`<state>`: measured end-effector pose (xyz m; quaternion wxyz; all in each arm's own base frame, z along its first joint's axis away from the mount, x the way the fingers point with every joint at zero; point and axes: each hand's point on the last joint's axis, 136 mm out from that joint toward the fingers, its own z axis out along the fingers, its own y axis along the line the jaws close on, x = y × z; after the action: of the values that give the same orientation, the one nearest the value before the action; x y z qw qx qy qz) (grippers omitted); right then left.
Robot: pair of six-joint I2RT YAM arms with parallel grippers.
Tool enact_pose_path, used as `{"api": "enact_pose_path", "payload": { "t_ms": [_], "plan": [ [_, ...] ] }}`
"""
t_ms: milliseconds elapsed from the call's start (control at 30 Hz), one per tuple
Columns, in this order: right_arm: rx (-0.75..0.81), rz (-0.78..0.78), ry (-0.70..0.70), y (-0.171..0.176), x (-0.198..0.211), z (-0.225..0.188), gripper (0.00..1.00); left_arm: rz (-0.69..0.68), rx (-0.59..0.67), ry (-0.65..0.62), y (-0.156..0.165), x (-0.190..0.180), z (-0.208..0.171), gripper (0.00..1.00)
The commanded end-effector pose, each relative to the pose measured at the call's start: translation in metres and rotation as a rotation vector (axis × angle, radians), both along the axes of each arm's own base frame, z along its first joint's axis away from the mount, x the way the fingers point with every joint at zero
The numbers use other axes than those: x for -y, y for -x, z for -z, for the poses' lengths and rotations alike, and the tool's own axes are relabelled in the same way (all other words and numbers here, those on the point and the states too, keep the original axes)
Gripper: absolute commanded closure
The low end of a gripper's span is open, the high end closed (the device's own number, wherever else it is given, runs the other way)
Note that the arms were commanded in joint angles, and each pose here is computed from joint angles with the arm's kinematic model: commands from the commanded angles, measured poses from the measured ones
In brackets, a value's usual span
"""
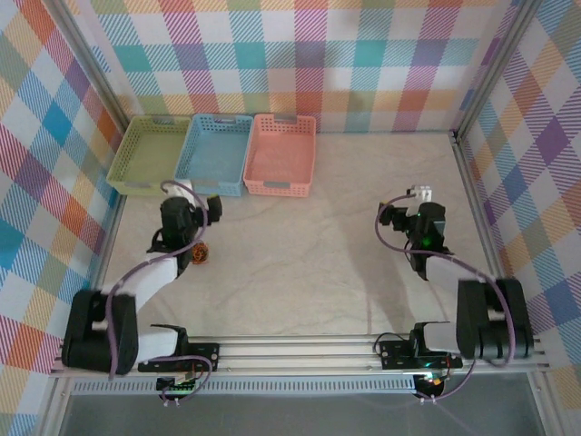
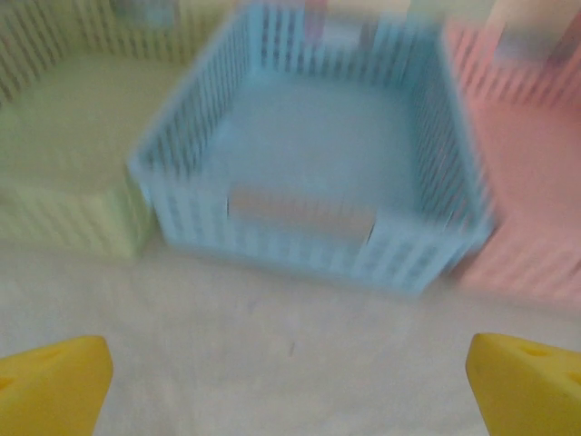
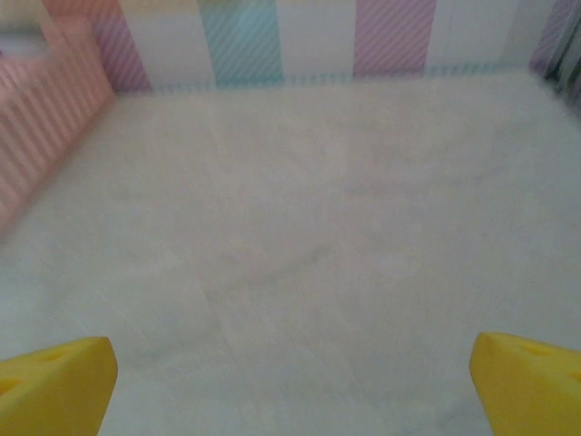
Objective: Untangle the cables
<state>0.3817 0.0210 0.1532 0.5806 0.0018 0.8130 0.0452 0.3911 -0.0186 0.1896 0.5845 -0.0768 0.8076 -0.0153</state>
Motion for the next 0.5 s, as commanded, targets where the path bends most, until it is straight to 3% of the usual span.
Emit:
{"api": "enact_pose_path", "payload": {
  "t_ms": [0, 67, 100, 233, 467],
  "plan": [
    [0.049, -0.005, -0.106, 0.014, -0.007, -0.052, 0.0, -0.071, 0.034, 0.096, 0.01, -0.007, -0.051, 0.0],
    [0.085, -0.04, -0.214, 0.027, -0.017, -0.077, 0.01, -0.239, 0.067, 0.213, 0.015, -0.03, -0.074, 0.0],
    [0.093, -0.06, -0.256, 0.031, -0.021, -0.085, 0.02, -0.258, 0.067, 0.24, 0.014, -0.036, -0.081, 0.0],
    [0.067, -0.159, -0.405, 0.052, -0.043, -0.1, 0.08, -0.321, -0.06, 0.202, -0.012, -0.061, -0.088, 0.0],
    [-0.003, -0.219, -0.475, 0.069, -0.057, -0.091, 0.12, -0.25, -0.359, 0.311, -0.101, -0.078, -0.045, 0.02]
  ]
}}
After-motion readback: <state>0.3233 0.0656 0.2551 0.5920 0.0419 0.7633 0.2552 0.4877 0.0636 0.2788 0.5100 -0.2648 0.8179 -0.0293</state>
